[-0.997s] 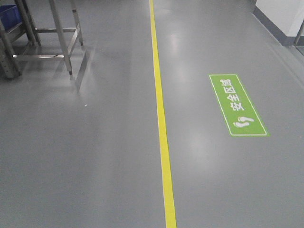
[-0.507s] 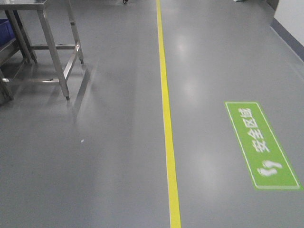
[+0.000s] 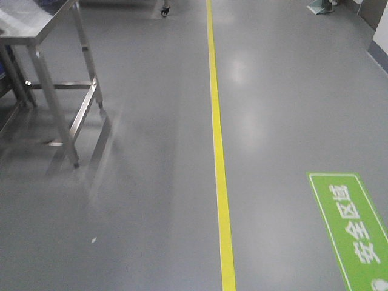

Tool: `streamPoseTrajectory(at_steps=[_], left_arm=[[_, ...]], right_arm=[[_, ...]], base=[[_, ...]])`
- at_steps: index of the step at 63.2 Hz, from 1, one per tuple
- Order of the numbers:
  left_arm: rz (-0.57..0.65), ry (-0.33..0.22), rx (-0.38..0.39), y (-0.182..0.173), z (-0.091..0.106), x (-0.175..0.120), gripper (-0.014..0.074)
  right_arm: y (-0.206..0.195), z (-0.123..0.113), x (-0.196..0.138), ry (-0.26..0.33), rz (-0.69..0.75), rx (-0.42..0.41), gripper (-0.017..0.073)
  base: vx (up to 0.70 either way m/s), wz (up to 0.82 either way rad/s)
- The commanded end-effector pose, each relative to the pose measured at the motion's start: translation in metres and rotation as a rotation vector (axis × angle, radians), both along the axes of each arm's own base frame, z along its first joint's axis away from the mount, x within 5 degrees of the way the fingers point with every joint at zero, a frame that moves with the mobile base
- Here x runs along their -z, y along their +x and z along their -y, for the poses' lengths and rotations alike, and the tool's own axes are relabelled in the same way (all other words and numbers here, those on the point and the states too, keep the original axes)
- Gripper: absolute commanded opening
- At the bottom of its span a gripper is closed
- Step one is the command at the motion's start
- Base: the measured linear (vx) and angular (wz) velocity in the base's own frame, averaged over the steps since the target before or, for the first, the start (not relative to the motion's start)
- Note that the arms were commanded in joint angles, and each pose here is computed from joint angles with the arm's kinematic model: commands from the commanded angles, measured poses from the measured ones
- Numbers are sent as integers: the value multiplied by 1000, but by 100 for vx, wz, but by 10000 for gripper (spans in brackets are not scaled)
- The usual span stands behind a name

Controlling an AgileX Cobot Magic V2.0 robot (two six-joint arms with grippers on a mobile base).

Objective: Pour parts from conveyor to right shelf
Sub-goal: 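Drive along the yellow-lined aisle past the bin carts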

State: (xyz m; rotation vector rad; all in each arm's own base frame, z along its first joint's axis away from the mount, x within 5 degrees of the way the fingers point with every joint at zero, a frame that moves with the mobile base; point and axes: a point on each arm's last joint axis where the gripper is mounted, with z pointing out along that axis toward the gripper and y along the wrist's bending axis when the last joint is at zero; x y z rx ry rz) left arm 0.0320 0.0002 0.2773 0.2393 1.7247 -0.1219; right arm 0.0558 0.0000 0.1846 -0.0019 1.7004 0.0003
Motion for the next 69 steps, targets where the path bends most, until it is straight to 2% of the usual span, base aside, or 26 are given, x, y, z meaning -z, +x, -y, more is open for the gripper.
streamPoseTrajectory(at_steps=[1,36,69], left_arm=[[87,-28,13,0,1,-14,-6],[88,-28,13,0,1,-14,-6],[88,-28,13,0,1,-14,-6]], right_arm=[[0,0,-2,-14,72,-3,-9],[0,0,-2,-14,69,-3,-9],[0,0,-2,-14,69,-3,-9]], base=[[83,-7],[83,-12],[84,2]])
